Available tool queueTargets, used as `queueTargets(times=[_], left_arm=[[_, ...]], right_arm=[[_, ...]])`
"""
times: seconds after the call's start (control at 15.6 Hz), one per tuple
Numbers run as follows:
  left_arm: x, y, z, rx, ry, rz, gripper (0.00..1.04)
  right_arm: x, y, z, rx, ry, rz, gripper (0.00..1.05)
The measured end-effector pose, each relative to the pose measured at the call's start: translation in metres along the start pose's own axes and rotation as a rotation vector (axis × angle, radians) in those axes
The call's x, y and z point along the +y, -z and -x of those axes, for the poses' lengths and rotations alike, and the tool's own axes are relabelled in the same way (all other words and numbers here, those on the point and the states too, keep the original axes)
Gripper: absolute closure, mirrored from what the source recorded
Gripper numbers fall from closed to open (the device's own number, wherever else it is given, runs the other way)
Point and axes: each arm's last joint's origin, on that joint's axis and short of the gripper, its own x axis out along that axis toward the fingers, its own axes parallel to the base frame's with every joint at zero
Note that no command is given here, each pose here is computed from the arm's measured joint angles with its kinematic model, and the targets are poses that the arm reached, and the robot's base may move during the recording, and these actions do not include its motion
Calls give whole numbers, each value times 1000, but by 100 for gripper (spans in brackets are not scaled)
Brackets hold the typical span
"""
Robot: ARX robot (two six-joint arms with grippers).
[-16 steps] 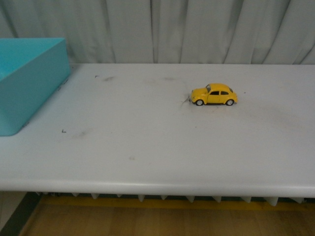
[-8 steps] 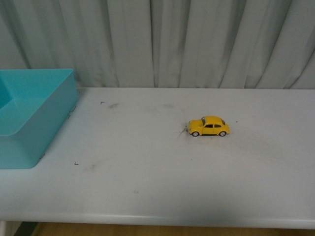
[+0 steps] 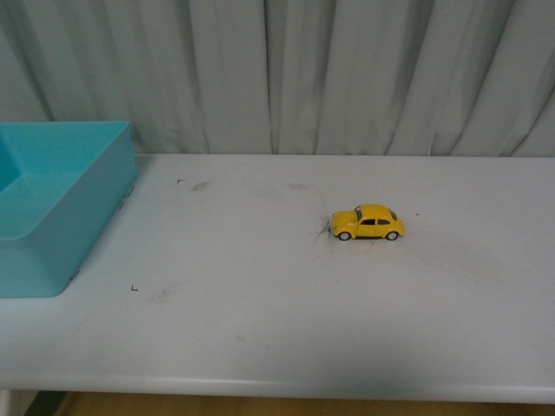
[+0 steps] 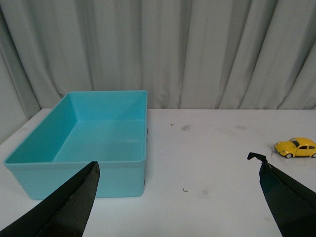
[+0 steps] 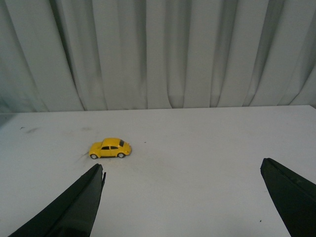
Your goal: Wind up and store yellow beetle toy
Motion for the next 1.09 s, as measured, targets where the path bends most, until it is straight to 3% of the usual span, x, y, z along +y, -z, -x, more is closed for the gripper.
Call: queueTargets(times=[1.09], left_arm=[[0, 0, 0, 0, 0, 0, 7]], right_arm=[[0, 0, 0, -1, 0, 0, 6]])
